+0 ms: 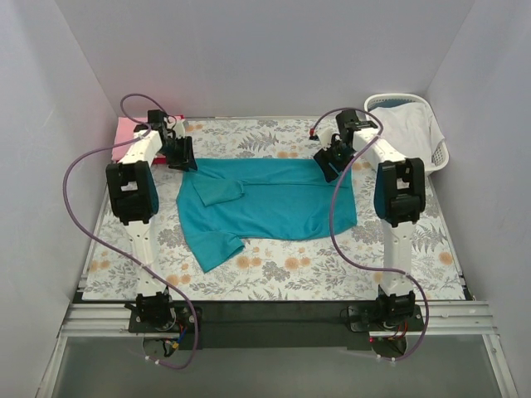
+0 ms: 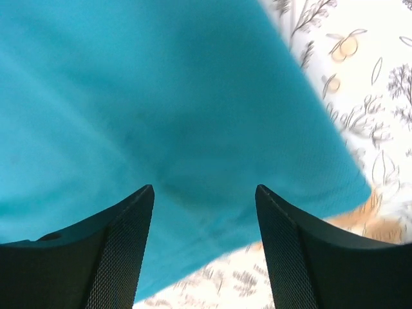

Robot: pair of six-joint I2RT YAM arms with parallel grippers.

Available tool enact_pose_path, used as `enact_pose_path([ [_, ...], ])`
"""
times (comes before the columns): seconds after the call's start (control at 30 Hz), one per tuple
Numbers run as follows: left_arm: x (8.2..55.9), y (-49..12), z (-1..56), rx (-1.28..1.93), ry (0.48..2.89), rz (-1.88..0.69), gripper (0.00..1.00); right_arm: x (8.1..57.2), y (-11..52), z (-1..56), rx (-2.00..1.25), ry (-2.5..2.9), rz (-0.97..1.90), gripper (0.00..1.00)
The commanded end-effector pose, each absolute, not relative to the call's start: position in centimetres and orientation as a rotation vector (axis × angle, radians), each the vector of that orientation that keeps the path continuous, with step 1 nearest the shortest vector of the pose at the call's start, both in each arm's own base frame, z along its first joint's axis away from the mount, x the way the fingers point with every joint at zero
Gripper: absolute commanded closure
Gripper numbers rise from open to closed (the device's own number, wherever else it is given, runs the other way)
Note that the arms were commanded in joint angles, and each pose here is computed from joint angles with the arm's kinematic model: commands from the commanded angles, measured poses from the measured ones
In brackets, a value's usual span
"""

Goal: Fold and stack the t-shirts
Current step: Fold the tshirt

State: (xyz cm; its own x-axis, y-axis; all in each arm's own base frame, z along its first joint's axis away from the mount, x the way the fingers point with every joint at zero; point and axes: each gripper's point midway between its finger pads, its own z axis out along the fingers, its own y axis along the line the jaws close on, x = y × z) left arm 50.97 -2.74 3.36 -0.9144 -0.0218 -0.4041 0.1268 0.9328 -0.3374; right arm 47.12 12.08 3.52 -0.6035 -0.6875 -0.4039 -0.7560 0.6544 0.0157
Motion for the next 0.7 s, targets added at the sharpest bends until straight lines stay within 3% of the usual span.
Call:
enact_pose_path([
  [0.0,48.9,-3.8,12.0,0.215,2.563,-0.574,0.57,43.2,12.7,12.4,-1.226,2.336,0.34,0.3],
  [0.2,42.7,-4.8,14.5,0.257,2.552,-0.619,0.55,35.9,11.9,10.1,-1.288,2.458,0.462,0.43],
  [0.47,36.0,-4.8,9.3,0.236,2.681,-0.582,0.55,31.9,11.5,7.3,-1.166,2.658,0.553,0.43],
  [0.67,34.3,-5.4,6.2,0.239,2.741,-0.556,0.54,32.5,11.3,6.2,-1.111,2.721,0.537,0.43],
])
